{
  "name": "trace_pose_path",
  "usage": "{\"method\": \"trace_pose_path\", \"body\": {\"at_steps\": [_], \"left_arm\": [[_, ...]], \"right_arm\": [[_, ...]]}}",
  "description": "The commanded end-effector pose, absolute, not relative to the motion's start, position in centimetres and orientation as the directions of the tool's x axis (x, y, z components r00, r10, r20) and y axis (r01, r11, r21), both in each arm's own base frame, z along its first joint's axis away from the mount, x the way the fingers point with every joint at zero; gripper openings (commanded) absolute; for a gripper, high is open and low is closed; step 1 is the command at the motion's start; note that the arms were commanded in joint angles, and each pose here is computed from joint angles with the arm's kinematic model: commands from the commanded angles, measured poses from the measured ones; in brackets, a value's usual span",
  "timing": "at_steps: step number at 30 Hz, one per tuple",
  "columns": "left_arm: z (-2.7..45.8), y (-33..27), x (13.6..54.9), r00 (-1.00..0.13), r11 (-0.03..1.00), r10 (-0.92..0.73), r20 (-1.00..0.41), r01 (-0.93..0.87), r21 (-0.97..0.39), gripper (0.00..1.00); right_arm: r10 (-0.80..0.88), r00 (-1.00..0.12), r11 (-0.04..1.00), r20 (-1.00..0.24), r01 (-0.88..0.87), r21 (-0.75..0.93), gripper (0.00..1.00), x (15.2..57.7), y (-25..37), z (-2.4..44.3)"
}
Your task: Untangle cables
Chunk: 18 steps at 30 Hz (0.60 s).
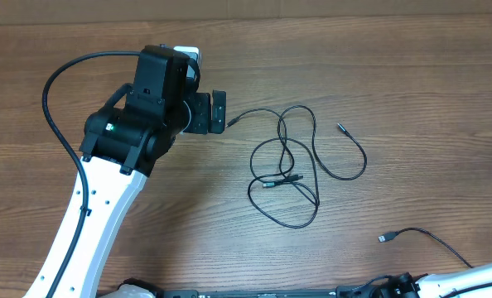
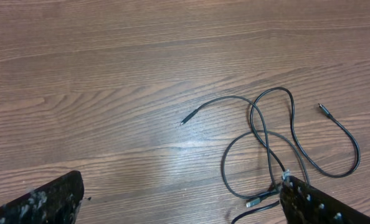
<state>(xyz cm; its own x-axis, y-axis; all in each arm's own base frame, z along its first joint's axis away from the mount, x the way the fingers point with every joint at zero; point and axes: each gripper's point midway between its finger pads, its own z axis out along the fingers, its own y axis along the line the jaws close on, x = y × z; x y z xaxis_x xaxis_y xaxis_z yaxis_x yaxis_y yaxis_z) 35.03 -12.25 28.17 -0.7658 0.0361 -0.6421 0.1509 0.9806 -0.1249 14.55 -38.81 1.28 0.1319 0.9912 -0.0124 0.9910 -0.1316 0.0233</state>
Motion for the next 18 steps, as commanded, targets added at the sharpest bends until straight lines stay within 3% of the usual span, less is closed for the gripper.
{"method": "trace_pose_path", "body": {"at_steps": [1, 5, 12, 16, 18], "left_arm": [[29.4, -12.1, 34.9, -0.741, 0.98, 0.044, -0.671, 0.162, -0.114, 0.99], [29.4, -12.1, 34.9, -0.741, 0.98, 0.044, -0.671, 0.162, -0.114, 1.0], [29.4, -12.1, 34.9, -0.74, 0.98, 0.045, -0.671, 0.163, -0.114, 1.0], [29.4, -12.1, 34.9, -0.741, 0.98, 0.044, -0.67, 0.162, -0.114, 1.0], [29.4, -12.1, 34.9, -0.741, 0.98, 0.044, -0.671, 0.162, -0.114, 1.0]], "right_arm": [[0.993, 0.114, -0.118, 0.037, 0.988, 0.103, 0.91, 16.5, -37.9, 1.0], [0.997, 0.075, -0.078, 0.028, 0.991, 0.108, 0.94, 17.9, -37.8, 2.0], [0.991, -0.093, 0.107, -0.092, 0.983, 0.152, 0.92, 21.6, -38.5, 11.2], [0.951, -0.234, 0.274, -0.2, 0.939, 0.207, 0.91, 25.1, -35.9, 17.8], [0.902, -0.343, 0.407, -0.26, 0.878, 0.253, 0.92, 27.8, -33.1, 20.7]]}}
